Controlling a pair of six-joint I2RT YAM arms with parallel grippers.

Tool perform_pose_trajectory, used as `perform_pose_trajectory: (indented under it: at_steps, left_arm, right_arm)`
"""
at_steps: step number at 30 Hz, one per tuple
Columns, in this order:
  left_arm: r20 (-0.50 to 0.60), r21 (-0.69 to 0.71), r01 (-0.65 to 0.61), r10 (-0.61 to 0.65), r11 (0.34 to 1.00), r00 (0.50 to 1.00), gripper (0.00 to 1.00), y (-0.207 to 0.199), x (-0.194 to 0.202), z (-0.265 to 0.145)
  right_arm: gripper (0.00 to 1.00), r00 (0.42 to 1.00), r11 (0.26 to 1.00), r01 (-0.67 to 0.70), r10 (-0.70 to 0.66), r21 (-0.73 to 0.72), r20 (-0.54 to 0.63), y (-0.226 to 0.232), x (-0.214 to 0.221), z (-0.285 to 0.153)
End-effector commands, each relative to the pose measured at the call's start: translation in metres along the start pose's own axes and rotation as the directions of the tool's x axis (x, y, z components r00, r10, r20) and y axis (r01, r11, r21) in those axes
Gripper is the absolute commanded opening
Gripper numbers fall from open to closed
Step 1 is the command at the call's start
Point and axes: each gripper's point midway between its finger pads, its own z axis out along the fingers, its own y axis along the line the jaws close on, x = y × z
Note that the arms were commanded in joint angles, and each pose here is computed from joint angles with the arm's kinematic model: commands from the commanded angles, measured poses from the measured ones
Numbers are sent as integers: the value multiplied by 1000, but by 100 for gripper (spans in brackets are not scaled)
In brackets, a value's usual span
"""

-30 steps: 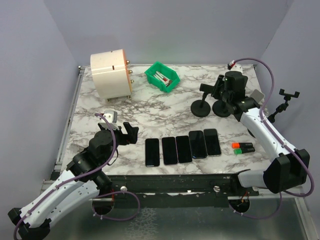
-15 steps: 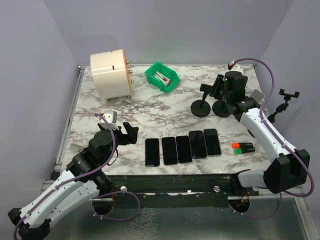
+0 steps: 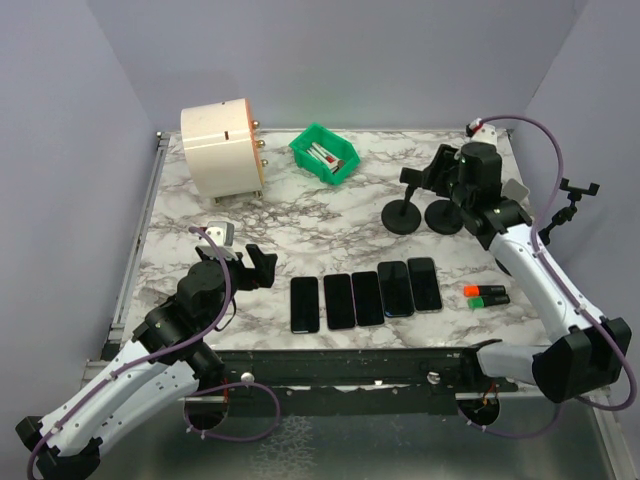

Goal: Remove the phone from the phone stand
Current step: Move the phone stand to the center of the board, then adjust the phone at the center of the board.

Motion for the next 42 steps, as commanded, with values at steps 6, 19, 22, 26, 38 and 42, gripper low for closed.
perform_pose_trajectory:
  at_steps: [6, 19, 22, 26, 38, 42]
  left_arm:
    - [32, -159, 67, -63, 985, 998, 99, 26, -2, 1]
    - [174, -379, 450, -415, 809, 893, 99, 54, 14, 10]
    - [137, -364, 476, -459, 801, 878, 99, 44, 18, 13]
    - [23, -324, 441, -459, 837, 888, 99, 18, 16, 20]
    - [-257, -16, -80, 73, 997, 964, 99, -29, 4, 21]
    - [-184, 47, -49, 57, 998, 981, 99, -35, -9, 10]
  right_arm:
    - [58, 981, 994, 53, -35, -90, 189, 7, -31, -55]
    - [98, 906, 956, -292, 282, -15, 315, -22, -33, -104]
    - [100, 905, 946, -324, 317, -24, 284, -20, -29, -107]
    - [100, 920, 951, -302, 310, -71, 240, -11, -25, -114]
    - [100, 990, 963, -5, 43, -269, 136, 14, 19, -128]
    - [99, 995, 962, 33, -8, -270, 96, 16, 34, -114]
